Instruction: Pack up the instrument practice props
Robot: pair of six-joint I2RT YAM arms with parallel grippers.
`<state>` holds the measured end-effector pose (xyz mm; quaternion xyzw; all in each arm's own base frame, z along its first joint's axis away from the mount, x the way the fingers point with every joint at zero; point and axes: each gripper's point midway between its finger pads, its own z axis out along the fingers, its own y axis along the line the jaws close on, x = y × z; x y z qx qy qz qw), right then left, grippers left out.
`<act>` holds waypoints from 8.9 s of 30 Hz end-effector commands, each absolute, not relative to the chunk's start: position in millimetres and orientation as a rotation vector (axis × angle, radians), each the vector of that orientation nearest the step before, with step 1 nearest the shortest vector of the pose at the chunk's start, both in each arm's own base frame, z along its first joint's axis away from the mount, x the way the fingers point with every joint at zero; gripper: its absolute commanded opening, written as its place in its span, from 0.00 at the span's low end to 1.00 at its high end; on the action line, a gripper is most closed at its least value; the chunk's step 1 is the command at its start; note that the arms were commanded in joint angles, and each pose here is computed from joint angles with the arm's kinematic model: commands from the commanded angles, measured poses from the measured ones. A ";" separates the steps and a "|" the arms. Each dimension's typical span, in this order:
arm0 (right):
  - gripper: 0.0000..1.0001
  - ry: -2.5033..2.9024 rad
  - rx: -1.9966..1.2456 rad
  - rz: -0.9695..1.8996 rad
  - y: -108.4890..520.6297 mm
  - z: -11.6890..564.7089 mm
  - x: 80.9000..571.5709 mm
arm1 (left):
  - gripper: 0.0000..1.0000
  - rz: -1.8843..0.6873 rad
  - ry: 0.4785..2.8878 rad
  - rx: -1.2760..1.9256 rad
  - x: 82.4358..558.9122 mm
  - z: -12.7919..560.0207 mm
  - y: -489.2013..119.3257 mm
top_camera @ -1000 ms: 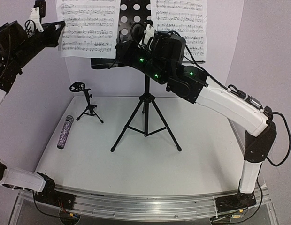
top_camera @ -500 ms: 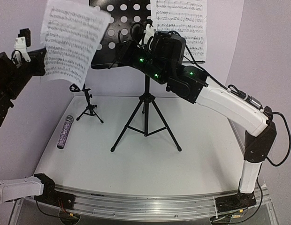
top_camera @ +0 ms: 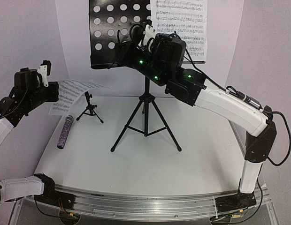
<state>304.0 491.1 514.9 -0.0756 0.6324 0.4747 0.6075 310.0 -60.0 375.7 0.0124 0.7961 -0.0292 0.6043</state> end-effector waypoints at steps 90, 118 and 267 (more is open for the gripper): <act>0.73 1.632 -0.835 0.932 442.9 460.9 214.9 | 0.59 -0.768 1.640 0.457 320.0 431.5 -130.9; 0.80 2.095 -0.536 0.575 224.9 424.3 275.3 | 0.57 -0.809 1.139 1.453 181.4 325.5 -356.2; 0.05 1.639 -0.600 1.150 221.0 541.7 368.0 | 0.00 -0.941 1.603 0.251 347.9 469.0 -508.0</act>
